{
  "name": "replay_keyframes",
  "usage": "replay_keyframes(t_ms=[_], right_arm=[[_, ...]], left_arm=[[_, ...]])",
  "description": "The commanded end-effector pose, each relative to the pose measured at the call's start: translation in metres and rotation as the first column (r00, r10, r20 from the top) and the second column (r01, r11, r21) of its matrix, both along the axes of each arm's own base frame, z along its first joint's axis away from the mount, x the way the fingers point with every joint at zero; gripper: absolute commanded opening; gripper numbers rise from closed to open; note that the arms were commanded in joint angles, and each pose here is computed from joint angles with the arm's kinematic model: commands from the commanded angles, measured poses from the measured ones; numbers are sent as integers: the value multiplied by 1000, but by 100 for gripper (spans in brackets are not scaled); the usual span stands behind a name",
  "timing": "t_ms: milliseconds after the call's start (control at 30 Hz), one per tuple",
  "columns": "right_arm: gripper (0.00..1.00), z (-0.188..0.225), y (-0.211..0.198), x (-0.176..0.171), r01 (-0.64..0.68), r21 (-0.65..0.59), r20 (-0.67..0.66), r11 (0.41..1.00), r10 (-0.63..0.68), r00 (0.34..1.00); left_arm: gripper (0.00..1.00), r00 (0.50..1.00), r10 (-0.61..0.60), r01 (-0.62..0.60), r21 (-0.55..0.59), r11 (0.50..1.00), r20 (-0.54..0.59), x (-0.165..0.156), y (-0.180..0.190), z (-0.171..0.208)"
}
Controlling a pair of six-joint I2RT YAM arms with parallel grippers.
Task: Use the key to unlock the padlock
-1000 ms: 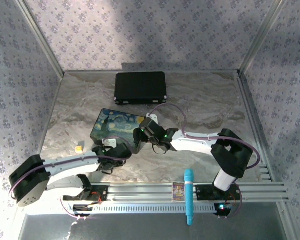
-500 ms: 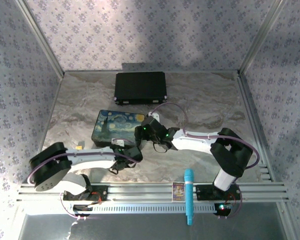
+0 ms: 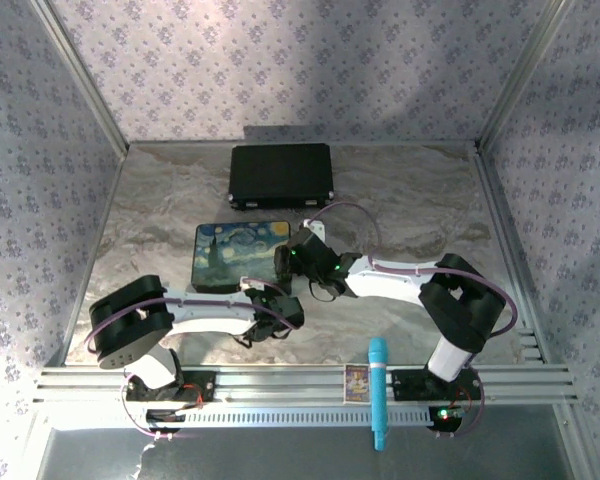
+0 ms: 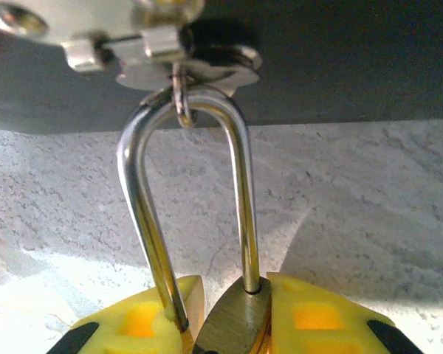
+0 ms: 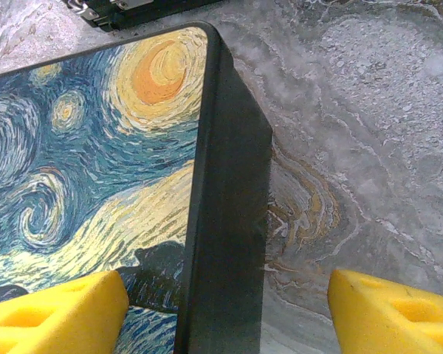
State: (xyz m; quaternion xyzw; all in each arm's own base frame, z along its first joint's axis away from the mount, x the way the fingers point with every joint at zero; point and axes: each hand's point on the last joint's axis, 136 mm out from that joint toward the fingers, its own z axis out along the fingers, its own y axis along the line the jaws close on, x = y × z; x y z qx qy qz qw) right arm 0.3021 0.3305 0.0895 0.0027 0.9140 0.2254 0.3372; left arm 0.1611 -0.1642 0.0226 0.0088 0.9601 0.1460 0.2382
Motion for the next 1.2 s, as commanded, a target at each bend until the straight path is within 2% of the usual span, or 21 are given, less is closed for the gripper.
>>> replay_keyframes(t_ms=[0,67,133,233,267,333,533,667,733,833,1033,1167], right_arm=[[75,-79,-35,-49,-92,-215,-229,972,41,972],[75,-78,-35,-48,-88,-213,-226,973,38,973],[75,-78,-36,-48,-87,-211,-227,974,37,973],[75,-79,-36,-48,-84,-210,-230,974,35,973],[75,-79,-37,-48,-84,-210,-230,974,34,973],[75,-80,-38,-48,-81,-211,-231,974,31,972],[75,-84,-39,-50,-79,-212,-239,974,27,971],[75,-85,-39,-50,-78,-215,-240,974,25,970],[76,-86,-39,-50,-78,-216,-241,973,24,970],[76,-88,-39,-49,-75,-216,-244,974,21,969],[76,-90,-37,-50,-78,-210,-251,974,24,968],[76,-89,-37,-50,-81,-211,-249,974,26,968]], left_arm=[[4,998,-49,51,65,997,-33,-6,2,3],[6,998,-57,60,89,994,-29,-4,5,5],[9,995,-90,92,67,993,-38,-5,-4,1],[24,986,-150,145,-74,987,-71,-11,-29,-11],[24,983,-171,161,-130,978,-70,-12,-39,-13],[24,981,-182,168,-170,971,-68,-12,-47,-12],[29,981,-178,167,-124,978,-79,-12,-41,-10],[30,982,-170,157,-146,977,-79,-15,-41,-7],[29,982,-171,157,-165,974,-79,-16,-43,-5],[21,982,-170,154,-174,973,-81,-17,-43,-1],[7,990,-72,72,1,997,-120,-15,3,-2],[6,994,-51,59,74,996,-94,-9,21,6]])
